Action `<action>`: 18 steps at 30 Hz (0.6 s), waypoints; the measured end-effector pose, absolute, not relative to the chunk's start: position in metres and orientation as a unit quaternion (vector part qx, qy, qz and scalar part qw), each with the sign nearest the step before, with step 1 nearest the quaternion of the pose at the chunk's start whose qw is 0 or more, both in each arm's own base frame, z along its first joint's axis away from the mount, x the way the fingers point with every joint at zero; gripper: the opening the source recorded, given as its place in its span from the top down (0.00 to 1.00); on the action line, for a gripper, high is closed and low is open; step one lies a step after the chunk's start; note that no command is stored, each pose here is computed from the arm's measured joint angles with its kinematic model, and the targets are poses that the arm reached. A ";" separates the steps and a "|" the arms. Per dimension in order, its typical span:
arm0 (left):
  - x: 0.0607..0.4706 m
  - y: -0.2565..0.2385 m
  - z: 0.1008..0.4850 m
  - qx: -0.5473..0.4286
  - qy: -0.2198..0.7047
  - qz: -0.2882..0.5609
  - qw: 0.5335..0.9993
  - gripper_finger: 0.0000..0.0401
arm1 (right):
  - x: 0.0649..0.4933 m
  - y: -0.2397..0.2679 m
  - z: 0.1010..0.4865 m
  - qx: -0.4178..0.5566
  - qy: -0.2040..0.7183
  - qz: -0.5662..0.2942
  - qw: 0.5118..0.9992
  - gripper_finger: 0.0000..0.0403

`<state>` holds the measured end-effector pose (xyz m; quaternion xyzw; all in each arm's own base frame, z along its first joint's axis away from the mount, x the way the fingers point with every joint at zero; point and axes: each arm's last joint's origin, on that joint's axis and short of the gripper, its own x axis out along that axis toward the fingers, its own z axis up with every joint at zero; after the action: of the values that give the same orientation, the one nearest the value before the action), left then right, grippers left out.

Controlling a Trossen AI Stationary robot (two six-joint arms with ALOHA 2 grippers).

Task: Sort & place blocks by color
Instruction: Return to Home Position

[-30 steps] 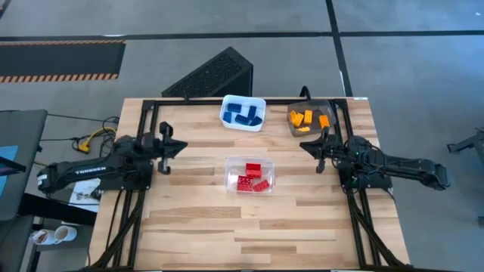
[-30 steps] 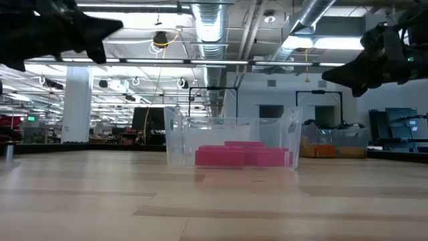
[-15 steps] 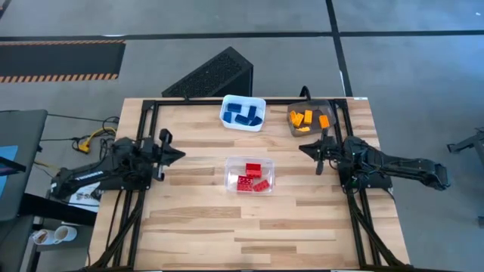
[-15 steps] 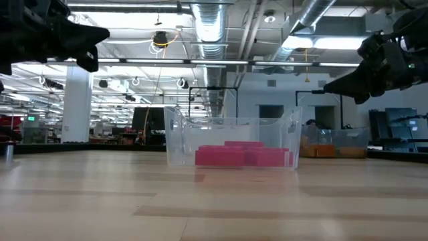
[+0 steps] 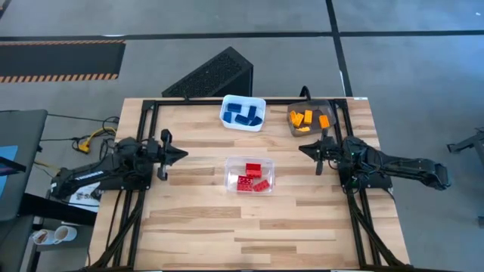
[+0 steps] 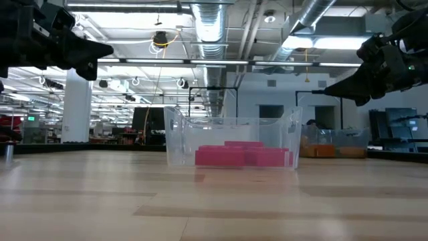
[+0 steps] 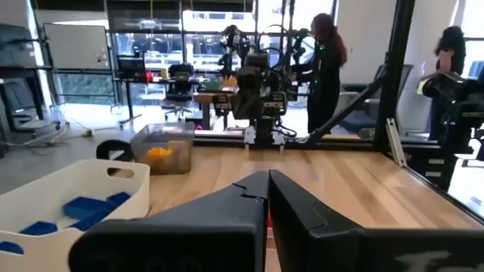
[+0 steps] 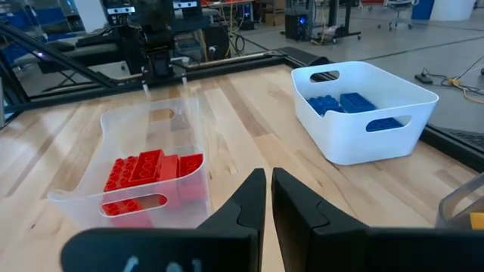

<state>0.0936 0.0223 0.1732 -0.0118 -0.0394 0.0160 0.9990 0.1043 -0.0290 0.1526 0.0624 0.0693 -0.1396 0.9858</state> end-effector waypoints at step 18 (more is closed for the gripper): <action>0.094 0.020 0.174 -0.059 -0.039 -0.034 0.997 1.00 | 0.104 -0.029 0.152 0.062 0.070 -0.139 0.986 0.88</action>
<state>0.0937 0.0195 0.1736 -0.0590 -0.0390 -0.0341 0.9969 0.1043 -0.0290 0.1523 0.0625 0.0697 -0.1394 0.9858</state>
